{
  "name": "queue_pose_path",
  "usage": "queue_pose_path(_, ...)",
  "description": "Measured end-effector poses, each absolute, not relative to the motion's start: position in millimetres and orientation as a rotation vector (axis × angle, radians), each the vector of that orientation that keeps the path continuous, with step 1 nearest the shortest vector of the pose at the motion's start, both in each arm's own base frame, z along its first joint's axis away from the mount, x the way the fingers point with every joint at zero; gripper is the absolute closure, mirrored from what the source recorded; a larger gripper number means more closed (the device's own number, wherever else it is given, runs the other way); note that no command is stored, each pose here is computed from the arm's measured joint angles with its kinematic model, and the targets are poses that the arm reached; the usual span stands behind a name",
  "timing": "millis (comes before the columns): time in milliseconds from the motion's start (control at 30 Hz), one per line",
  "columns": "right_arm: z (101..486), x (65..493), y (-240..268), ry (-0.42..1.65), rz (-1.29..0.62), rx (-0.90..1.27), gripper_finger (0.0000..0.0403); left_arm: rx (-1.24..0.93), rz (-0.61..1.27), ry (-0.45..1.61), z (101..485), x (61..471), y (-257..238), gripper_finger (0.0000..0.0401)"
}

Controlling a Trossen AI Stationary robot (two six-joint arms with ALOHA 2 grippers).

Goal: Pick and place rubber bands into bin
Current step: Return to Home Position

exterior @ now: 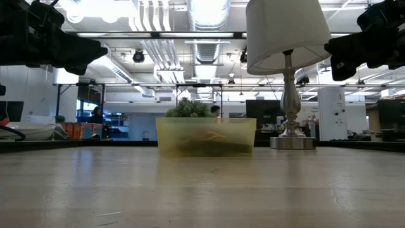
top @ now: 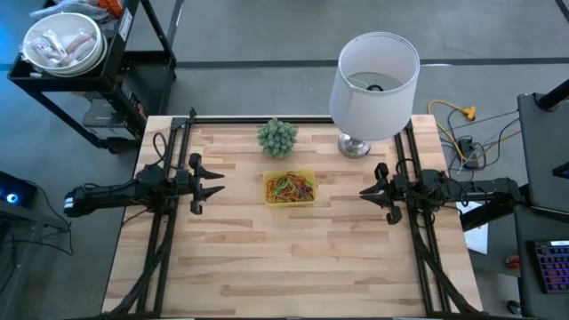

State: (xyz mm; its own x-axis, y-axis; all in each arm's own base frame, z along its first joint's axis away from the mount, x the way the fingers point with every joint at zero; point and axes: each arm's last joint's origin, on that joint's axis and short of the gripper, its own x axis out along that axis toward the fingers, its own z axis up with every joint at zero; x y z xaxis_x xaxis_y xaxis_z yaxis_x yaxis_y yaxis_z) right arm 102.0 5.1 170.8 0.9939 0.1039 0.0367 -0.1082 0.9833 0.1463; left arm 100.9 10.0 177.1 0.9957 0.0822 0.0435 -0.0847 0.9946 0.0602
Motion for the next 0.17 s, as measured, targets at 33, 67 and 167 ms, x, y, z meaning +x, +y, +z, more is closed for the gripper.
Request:
queue_pose_path(33,170.8,102.0,5.1,-0.029,0.107,0.149,0.0355,0.062,0.083,-0.041,177.1,100.9,9.9,0.0257)
queue_pose_path(67,170.8,102.0,5.0,-0.029,0.106,0.149,0.0355,0.062,0.083,-0.041,177.1,100.9,9.9,0.0257)
queue_pose_path(167,170.8,102.0,5.1,-0.029,0.107,0.149,0.0355,0.062,0.083,-0.041,177.1,100.9,9.9,0.0257)
